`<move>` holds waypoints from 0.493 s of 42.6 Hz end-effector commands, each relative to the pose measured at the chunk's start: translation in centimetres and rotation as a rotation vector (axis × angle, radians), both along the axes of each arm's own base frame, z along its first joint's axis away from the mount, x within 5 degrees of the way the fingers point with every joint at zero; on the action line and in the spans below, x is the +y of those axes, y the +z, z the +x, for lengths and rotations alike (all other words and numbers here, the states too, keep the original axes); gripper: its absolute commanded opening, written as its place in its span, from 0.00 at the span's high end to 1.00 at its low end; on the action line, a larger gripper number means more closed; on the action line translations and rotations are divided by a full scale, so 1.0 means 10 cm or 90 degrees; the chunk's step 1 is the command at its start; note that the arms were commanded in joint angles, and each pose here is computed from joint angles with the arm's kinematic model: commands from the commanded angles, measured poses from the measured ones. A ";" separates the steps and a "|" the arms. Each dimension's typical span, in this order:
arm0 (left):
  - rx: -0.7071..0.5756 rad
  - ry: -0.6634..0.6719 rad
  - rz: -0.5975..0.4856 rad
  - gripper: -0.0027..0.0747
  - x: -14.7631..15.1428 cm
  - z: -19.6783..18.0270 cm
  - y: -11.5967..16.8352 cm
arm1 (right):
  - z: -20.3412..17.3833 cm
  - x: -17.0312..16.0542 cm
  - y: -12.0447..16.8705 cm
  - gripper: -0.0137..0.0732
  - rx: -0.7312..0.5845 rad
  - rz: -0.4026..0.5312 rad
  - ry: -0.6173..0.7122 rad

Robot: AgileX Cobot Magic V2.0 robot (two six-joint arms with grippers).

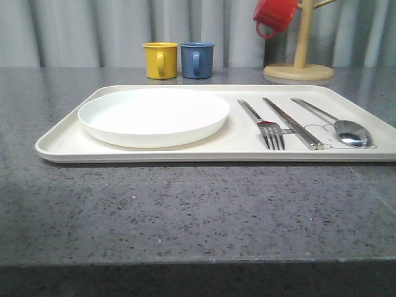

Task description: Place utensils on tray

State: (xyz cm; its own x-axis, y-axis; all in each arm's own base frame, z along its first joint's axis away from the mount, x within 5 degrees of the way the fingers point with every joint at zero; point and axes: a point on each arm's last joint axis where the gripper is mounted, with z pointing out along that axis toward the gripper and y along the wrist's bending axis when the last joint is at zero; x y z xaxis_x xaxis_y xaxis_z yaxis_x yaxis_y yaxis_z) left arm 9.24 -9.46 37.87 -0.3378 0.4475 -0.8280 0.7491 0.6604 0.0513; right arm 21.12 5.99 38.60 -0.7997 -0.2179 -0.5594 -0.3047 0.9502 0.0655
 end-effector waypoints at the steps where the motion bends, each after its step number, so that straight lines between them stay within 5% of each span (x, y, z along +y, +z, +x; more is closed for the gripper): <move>1: -0.035 0.005 -0.057 0.41 -0.01 0.00 0.14 | -0.34 -0.09 0.14 0.58 -0.073 0.007 0.003; 21: -0.027 0.005 -0.049 0.41 -0.03 0.02 0.09 | -1.60 -0.39 0.00 0.58 -0.266 0.058 0.002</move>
State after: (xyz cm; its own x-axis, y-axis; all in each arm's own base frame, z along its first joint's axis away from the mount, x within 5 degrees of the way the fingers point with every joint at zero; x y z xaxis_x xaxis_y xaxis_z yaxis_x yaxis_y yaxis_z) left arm 9.27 -9.49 37.49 -0.3451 0.4546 -0.8211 0.7496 0.6600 0.0504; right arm 6.28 2.37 37.83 -0.5966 -0.1711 -0.7841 -0.3186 0.9472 0.0357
